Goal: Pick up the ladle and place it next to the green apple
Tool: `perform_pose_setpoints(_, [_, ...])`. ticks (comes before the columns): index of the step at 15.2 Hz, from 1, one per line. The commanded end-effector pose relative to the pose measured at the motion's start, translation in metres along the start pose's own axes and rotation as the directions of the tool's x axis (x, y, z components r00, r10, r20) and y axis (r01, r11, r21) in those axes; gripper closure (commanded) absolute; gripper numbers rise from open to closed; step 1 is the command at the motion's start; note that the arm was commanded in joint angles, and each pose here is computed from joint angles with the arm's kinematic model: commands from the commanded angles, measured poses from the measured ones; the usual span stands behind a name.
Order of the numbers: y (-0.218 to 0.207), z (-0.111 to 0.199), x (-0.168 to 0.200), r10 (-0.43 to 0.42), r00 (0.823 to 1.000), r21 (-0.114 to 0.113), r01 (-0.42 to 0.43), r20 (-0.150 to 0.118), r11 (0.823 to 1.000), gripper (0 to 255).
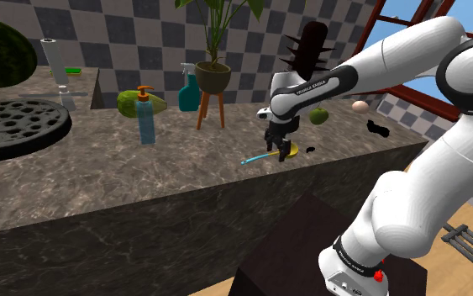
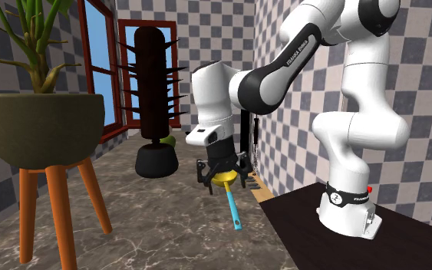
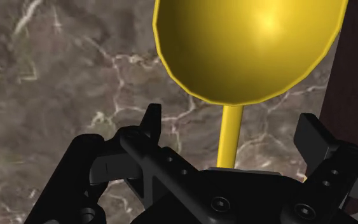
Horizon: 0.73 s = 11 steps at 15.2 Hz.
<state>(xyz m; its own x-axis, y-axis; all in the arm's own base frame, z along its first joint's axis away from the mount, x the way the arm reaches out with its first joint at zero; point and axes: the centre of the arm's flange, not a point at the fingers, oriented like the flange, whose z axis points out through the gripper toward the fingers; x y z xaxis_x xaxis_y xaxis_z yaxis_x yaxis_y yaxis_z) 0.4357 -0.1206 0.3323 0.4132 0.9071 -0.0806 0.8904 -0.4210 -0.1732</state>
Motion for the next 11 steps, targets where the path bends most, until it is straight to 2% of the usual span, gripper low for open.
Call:
perform_pose_setpoints(1, [-0.0002, 0.001, 0.0001, 0.0, 1.0, 0.0, 0.0, 0.0, 1.0, 0])
perform_pose_setpoints(5, [-0.0002, 0.0009, 0.0001, 0.0, 1.0, 0.0, 0.0, 0.0, 1.0, 0])
perform_pose_setpoints(6, [-0.0002, 0.0009, 0.0001, 0.0, 1.0, 0.0, 0.0, 0.0, 1.0, 255])
perform_pose_setpoints(11, [-0.0001, 0.0007, 0.0, 0.0, 1.0, 0.0, 0.0, 0.0, 1.0, 255])
